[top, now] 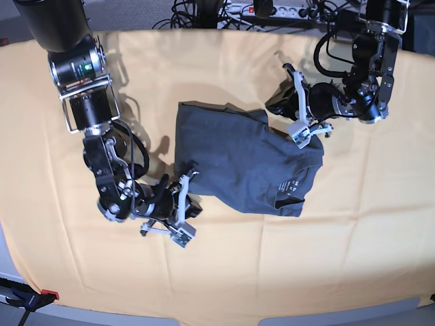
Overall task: Fold the T-shirt properly
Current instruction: 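Grasp the folded bundle's sides with both grippers, then fold the bundle over with the left gripper toward the right gripper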
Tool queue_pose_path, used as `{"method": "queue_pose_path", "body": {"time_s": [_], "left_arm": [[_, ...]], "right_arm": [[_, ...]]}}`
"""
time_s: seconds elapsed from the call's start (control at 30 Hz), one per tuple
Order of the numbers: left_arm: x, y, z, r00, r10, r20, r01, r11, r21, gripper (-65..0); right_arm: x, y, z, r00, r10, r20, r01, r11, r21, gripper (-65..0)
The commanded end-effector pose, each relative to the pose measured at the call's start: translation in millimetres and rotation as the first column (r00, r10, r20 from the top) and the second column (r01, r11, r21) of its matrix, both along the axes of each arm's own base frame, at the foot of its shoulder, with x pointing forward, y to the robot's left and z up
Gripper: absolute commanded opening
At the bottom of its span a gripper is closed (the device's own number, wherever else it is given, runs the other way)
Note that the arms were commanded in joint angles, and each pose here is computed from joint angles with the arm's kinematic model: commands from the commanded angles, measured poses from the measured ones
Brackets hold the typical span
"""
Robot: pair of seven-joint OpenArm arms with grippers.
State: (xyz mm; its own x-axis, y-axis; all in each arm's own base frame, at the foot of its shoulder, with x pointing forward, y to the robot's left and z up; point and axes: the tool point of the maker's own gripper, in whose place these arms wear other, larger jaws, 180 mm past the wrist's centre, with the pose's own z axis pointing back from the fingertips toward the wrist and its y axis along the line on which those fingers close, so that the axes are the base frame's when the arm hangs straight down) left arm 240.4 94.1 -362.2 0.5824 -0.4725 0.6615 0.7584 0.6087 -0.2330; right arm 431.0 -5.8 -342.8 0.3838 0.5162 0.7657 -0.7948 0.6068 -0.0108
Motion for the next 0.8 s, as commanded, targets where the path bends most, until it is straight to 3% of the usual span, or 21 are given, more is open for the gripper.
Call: {"method": "queue_pose_path", "body": {"time_s": [0.0,0.2,0.47,0.63,0.77], "left_arm": [[7.5,12.2,-2.1,0.999,0.03,0.024,-0.032,0.998,0.06,-65.0],[18.7,13.3,-2.4,0.994,0.095,0.056,-0.097,0.995,0.036,-65.0],[35.3,41.6,-38.2,0.983,0.169,0.07,-0.175,0.979,0.106,-65.0],[69.7,56.1,-45.5,0.971,0.216,0.097,-0.22,0.975,0.034,-65.0],[111.0,58.5,-33.7,0.945,0.264,0.194,-0.256,0.964,-0.067,-65.0]], "right_arm": [[11.7,6.1,15.8,1.0,0.005,0.031,-0.006,0.999,0.033,-65.0],[9.4,-1.8,3.3,1.0,-0.007,-0.022,0.008,1.0,0.006,-65.0],[-41.2,-2.4,-36.3,0.975,0.005,-0.223,0.006,0.999,0.048,-65.0],[-78.2,-13.0,-25.5,0.986,0.047,-0.159,-0.036,0.997,0.072,-65.0],[-115.7,-20.7,-15.2,0.993,0.043,-0.113,-0.039,0.998,0.044,-65.0]]}}
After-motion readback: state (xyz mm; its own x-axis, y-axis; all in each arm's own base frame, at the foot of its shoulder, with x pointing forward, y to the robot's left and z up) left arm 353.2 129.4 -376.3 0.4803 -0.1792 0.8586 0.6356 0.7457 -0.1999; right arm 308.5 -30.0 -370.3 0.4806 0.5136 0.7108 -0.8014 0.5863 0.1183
